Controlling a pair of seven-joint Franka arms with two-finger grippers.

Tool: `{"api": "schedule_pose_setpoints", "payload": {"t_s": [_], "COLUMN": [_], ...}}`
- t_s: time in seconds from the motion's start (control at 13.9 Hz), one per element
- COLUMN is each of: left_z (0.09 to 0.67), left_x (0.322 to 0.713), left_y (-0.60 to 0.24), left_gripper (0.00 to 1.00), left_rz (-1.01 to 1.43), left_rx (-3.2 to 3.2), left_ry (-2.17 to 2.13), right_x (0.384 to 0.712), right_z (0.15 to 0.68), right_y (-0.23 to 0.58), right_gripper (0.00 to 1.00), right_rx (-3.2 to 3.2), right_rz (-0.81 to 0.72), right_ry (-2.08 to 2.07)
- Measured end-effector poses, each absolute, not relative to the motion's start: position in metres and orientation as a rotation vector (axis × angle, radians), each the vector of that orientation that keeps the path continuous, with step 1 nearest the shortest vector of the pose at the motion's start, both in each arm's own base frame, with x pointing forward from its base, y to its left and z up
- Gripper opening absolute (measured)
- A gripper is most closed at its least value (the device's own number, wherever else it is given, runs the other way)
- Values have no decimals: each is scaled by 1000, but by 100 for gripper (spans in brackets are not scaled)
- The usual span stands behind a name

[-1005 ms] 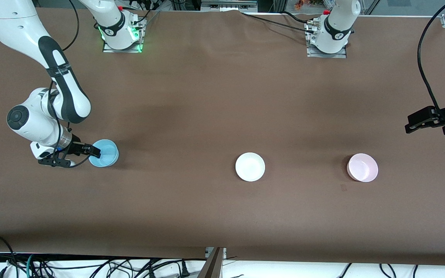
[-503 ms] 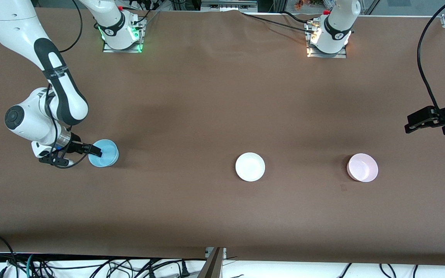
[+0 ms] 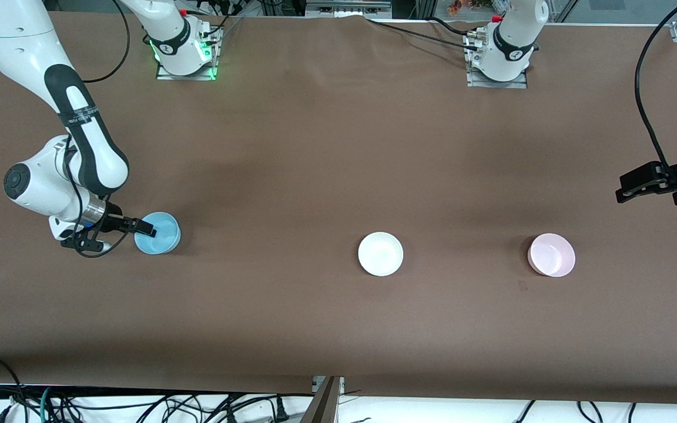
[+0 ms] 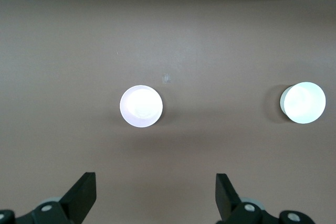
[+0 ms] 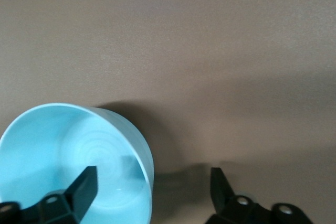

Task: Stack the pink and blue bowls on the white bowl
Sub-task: 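Close the right gripper on the blue bowl's rim, then lift the blue bowl with the right gripper while the left gripper reaches the pink bowl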

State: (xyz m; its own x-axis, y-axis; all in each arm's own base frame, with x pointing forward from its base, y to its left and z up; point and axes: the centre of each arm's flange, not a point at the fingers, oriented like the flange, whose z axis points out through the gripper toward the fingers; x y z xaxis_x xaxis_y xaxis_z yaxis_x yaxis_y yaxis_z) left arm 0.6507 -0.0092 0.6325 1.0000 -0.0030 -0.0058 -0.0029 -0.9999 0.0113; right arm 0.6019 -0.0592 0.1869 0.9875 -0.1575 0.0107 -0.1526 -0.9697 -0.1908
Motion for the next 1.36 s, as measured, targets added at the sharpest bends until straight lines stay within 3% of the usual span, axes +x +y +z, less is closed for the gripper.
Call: {"api": "schedule_pose_setpoints", "payload": {"t_s": [0.07,0.22,0.29,0.43,1.08,1.36], "left_z": [632,632,632,632,624,567], "left_x": [651,651,651,651,655,690], "left_y": [-9,-9,-9,-9,0,19], "left_gripper": [100,100,100,100,100,100], "left_rz": [-9,-9,-10,-10,-25,-17], "left_rx": [3130,3130,3130,3131,3131,3101], "left_ry": [-5,-5,-5,-4,16,53], "right_x": [602,602,602,603,610,610], "right_z": [187,187,187,188,197,196], "right_y": [-59,-59,-59,-57,-53,-53], "right_gripper": [93,75,75,64,52,29], "right_rx": [-2941,-2940,-2940,-2939,-2923,-2921], "right_rz": [-36,-35,-36,-38,-12,-5], "right_ry": [231,231,230,226,210,209]}}
